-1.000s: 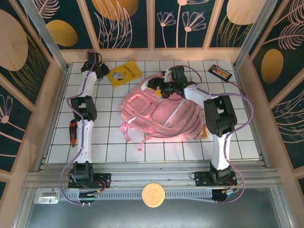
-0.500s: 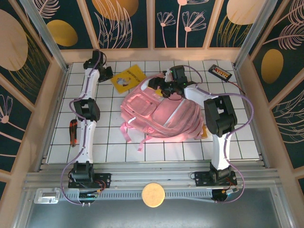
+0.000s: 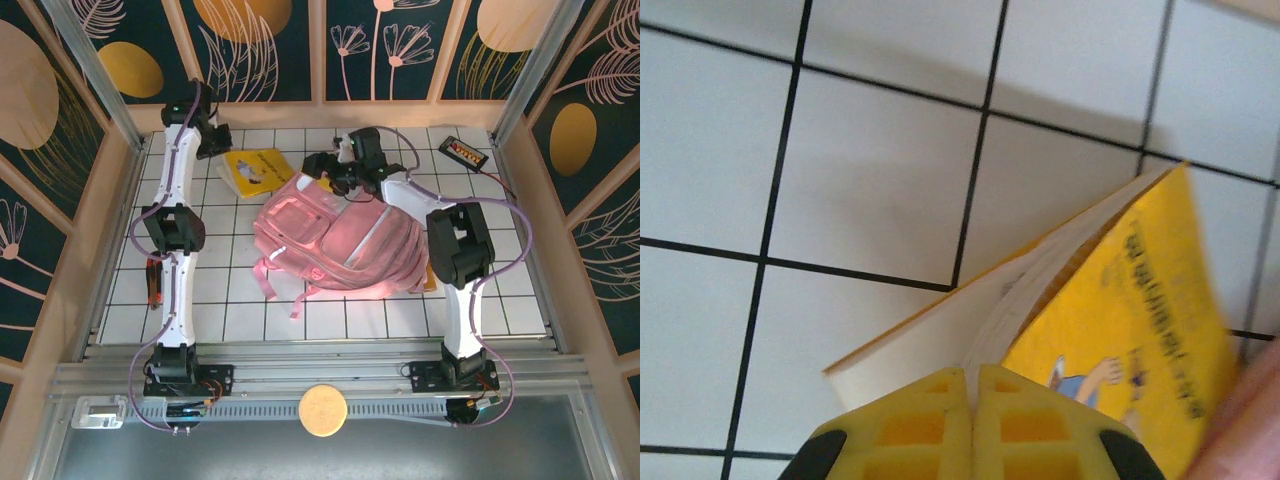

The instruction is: Pack the student bag

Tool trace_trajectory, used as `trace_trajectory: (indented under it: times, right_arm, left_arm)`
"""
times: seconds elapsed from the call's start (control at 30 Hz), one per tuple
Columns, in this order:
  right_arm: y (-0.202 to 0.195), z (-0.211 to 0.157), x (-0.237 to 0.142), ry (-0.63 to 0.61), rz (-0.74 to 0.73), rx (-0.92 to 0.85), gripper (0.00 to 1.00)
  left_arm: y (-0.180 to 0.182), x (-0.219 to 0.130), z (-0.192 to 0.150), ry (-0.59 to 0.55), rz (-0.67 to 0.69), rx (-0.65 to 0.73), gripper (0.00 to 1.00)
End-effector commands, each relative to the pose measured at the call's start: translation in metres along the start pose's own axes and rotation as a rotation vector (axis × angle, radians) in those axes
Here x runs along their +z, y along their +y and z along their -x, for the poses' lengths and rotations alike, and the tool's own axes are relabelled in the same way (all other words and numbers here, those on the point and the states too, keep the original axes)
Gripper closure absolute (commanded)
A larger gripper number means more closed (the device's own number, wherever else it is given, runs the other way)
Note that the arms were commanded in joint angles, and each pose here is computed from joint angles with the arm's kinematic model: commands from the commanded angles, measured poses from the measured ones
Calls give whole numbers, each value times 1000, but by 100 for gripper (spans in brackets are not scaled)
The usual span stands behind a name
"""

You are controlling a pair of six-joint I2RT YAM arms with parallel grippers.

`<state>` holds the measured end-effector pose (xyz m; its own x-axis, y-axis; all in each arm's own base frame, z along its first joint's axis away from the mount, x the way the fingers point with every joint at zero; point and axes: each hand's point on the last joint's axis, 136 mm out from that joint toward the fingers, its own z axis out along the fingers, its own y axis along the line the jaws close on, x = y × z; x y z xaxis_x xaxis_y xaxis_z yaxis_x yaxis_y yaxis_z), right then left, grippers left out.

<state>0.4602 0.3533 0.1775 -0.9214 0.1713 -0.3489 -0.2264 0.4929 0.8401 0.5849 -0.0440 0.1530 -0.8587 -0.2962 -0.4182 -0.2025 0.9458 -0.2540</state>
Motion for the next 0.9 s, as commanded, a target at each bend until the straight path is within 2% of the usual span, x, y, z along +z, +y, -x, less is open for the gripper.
trace_trajectory:
  times: [0.0,0.2,0.43,0.6,0.87]
  right_arm:
    - [11,-9,24,64,69,40,17]
    - [30,-23,63,82,235,300,17]
    - [47,-43,88,58,399,616,17]
    - [45,-59,117,50,391,751,17]
    - [48,-60,155,29,366,887,17]
  left_arm:
    - [-17,-39,-6,12,-62,-8,100]
    - [-38,-60,-4,2,-161,-36,100]
    - [-56,-81,2,-24,-254,-62,100]
    - [-58,-84,3,-26,-263,-60,100]
    - [-65,-91,5,-34,-297,-73,100]
